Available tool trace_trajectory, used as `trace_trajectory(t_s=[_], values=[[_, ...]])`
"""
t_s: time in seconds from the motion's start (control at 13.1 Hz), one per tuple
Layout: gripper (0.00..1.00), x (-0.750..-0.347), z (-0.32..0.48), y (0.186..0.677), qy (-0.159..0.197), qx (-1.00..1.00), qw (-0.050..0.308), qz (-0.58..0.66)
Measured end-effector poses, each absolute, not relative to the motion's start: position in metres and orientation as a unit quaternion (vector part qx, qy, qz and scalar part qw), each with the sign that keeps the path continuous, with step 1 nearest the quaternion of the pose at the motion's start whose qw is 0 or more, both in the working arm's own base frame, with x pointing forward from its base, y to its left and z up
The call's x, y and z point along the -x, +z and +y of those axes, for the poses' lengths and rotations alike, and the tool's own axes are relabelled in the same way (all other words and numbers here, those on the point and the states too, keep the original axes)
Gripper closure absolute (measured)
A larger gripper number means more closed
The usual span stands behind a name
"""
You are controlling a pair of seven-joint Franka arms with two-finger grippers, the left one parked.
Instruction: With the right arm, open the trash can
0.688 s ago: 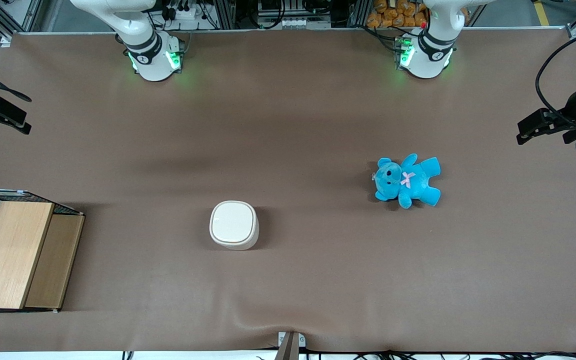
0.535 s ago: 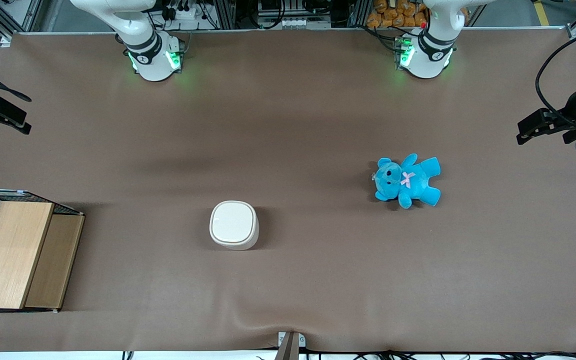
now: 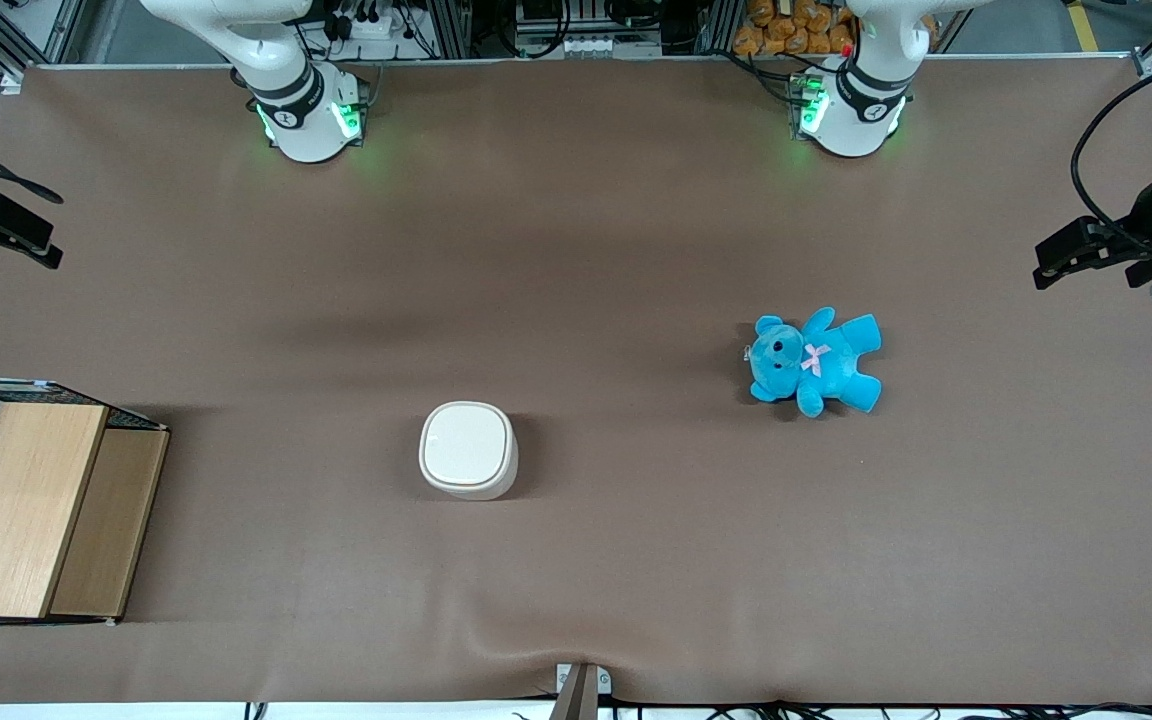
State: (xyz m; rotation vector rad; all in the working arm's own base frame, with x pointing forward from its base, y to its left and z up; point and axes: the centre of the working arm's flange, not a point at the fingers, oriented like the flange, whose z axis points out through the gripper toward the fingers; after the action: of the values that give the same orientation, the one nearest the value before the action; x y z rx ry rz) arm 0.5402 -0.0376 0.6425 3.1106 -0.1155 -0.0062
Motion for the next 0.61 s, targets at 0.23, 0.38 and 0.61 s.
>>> trace_trajectory(t_s=[0.23, 0.38, 0.61], values=[[0.0, -0.539, -0.038, 0.64, -0.011, -0.999, 0.014, -0.037], [0.0, -0.539, -0.037, 0.636, -0.02, -0.999, 0.014, -0.037], [0.0, -0.538, -0.035, 0.627, -0.039, -0.999, 0.014, -0.034]])
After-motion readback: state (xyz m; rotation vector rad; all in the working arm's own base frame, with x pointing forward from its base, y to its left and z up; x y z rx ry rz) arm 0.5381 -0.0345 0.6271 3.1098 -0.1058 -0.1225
